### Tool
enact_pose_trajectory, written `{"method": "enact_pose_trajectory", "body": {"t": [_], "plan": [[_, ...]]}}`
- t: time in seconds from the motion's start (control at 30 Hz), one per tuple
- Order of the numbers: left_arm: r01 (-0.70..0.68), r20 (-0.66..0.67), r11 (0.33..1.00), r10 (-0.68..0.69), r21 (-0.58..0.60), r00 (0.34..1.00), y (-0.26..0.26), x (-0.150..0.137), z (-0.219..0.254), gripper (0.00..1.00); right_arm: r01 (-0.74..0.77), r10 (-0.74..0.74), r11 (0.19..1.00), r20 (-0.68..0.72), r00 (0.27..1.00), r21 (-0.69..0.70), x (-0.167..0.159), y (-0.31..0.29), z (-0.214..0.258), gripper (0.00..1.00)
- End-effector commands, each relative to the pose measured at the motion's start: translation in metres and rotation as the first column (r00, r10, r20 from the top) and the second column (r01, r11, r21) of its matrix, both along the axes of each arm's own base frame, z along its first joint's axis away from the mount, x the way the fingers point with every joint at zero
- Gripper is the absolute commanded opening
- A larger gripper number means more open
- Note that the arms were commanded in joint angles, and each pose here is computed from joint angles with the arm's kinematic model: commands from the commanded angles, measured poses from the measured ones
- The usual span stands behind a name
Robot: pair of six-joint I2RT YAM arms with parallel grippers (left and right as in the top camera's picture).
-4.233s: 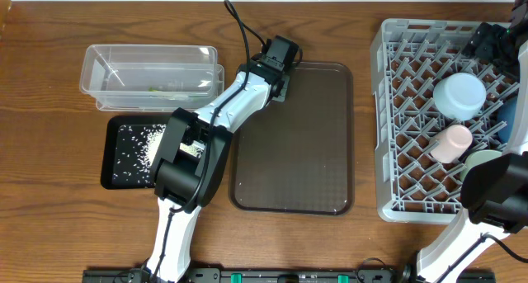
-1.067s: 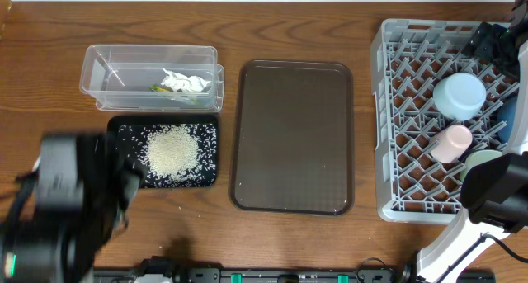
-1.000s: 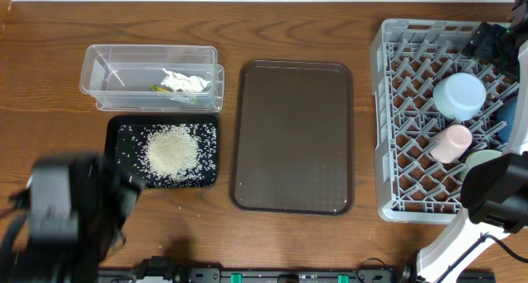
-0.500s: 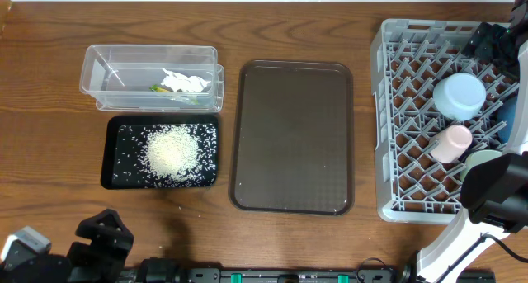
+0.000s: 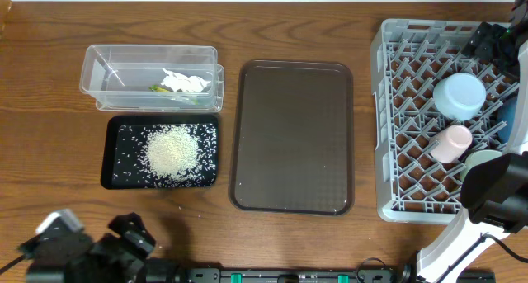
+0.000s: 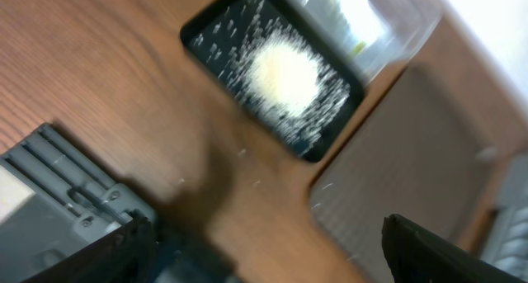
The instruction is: Sort waste into correct bins and load items into the dishwasher rack
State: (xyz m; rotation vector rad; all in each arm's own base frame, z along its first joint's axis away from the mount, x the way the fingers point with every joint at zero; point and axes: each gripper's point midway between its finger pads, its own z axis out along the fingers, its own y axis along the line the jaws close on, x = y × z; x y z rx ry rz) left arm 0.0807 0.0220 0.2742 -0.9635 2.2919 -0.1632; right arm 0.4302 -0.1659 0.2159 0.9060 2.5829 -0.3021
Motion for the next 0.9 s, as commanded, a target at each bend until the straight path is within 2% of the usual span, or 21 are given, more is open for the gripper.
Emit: {"method": "enact_pose_trajectory", "body": {"t": [0.0,0.07,0.2,0.43,0.6,0.87], "plan": [[0.123,0.007,0.989,-0.124,0.081,0.992,-0.002,0.005,-0.024,0.89,-0.004,0.004,1.000,-0.009,1.000,-0.005,-0.001,-0.003,-0.002,0.99],[0.169,0.067,0.980,-0.176,0.105,0.982,-0.006,0.020,-0.034,0.90,-0.004,0.004,1.000,-0.009,1.000,-0.005,-0.001,-0.003,-0.002,0.99],[0.302,0.242,0.938,-0.336,0.167,0.910,-0.026,0.055,-0.050,0.89,-0.004,0.004,1.000,-0.009,1.000,-0.005,-0.001,-0.003,-0.002,0.99],[0.274,0.448,0.933,-0.353,0.233,0.821,-0.029,0.097,-0.071,0.90,-0.004,0.004,1.000,-0.009,1.000,-0.004,-0.001,-0.003,-0.002,0.99],[0.255,0.523,0.925,-0.370,0.280,0.768,-0.030,0.123,-0.085,0.90,-0.004,0.004,1.000,-0.009,1.000,-0.004,-0.001,-0.003,-0.002,0.99],[0.224,0.556,0.928,-0.358,0.297,0.750,-0.027,0.139,-0.096,0.90,-0.004,0.004,1.000,-0.009,1.000,-0.005,-0.001,-0.003,-0.002,0.99]]}}
